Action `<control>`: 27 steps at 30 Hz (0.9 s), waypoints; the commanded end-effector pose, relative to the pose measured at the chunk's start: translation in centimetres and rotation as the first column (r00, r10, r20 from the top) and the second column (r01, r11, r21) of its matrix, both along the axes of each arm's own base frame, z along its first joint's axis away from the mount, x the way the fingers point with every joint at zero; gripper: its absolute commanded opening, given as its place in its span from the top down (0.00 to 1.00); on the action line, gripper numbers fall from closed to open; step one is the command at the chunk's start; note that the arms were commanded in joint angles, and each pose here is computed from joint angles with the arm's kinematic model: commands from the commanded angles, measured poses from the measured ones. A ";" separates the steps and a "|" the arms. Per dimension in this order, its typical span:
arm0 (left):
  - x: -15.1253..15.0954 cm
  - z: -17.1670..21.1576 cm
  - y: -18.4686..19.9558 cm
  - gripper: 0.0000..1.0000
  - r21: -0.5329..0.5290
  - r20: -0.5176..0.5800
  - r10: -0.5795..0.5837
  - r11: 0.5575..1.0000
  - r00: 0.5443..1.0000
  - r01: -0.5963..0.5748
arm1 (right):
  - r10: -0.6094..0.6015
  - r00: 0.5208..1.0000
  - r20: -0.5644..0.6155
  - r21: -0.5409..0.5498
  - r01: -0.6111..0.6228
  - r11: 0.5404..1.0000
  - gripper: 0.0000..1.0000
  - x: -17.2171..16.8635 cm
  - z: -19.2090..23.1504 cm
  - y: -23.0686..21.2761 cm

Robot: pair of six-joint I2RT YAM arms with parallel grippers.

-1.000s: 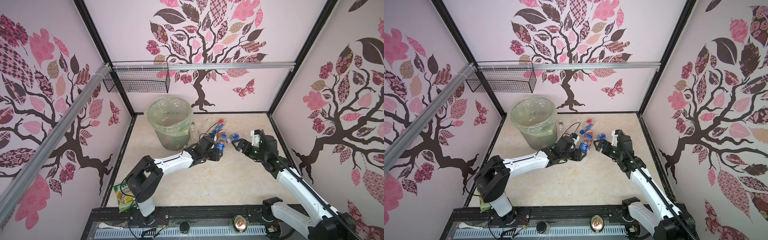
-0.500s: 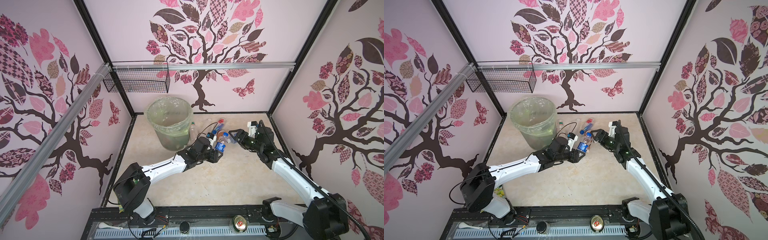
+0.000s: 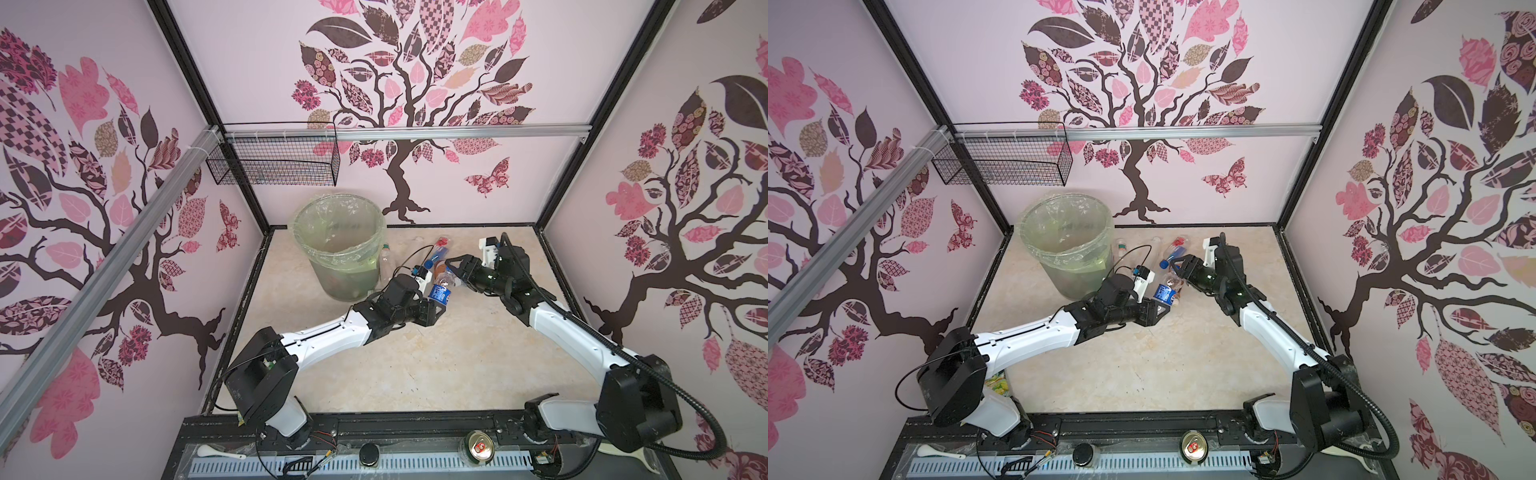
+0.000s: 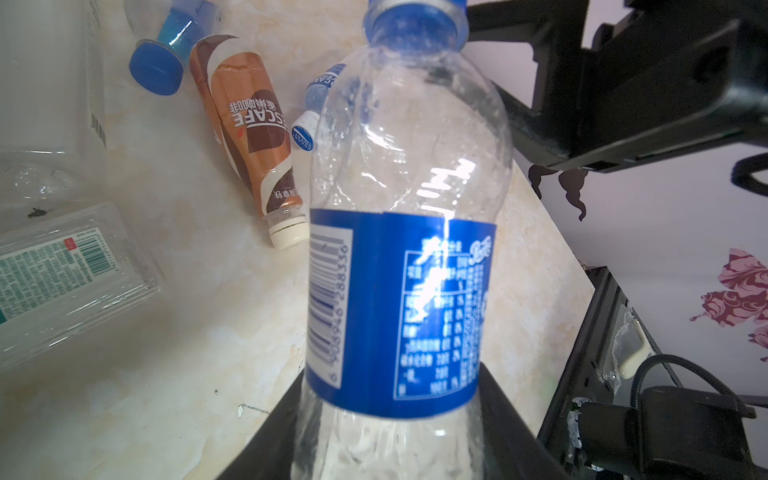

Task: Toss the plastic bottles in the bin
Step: 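Close right gripper on the blue cap of the Pepsi bottle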

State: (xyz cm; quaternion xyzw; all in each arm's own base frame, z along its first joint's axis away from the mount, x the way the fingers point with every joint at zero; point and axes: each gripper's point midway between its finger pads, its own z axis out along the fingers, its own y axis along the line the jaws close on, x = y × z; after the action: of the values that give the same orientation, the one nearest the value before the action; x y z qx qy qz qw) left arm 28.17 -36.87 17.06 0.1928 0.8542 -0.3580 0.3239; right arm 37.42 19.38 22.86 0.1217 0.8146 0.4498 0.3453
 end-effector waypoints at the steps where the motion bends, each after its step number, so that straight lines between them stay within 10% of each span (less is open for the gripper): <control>1: -0.4 0.7 0.3 0.53 -0.023 0.015 -0.005 1.000 1.000 0.006 | -0.002 1.000 0.031 -0.006 0.002 1.000 0.42 0.9 0.8 0.6; 17: -0.2 0.1 0.4 0.49 -0.016 0.003 0.013 1.000 1.000 -0.013 | -0.009 0.999 0.043 -0.043 0.011 0.999 0.73 0.9 0.3 0.6; 27: 0.1 -0.2 1.0 0.26 0.008 0.002 0.049 0.999 0.999 -0.049 | -0.023 0.998 0.062 -0.039 0.026 0.999 0.76 0.5 0.7 0.3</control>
State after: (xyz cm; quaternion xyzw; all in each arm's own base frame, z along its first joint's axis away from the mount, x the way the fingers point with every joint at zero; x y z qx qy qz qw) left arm 28.40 -36.54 17.41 0.1782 0.8560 -0.3562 0.3295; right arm 37.84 19.80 22.03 0.1172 0.8203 0.4332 0.3545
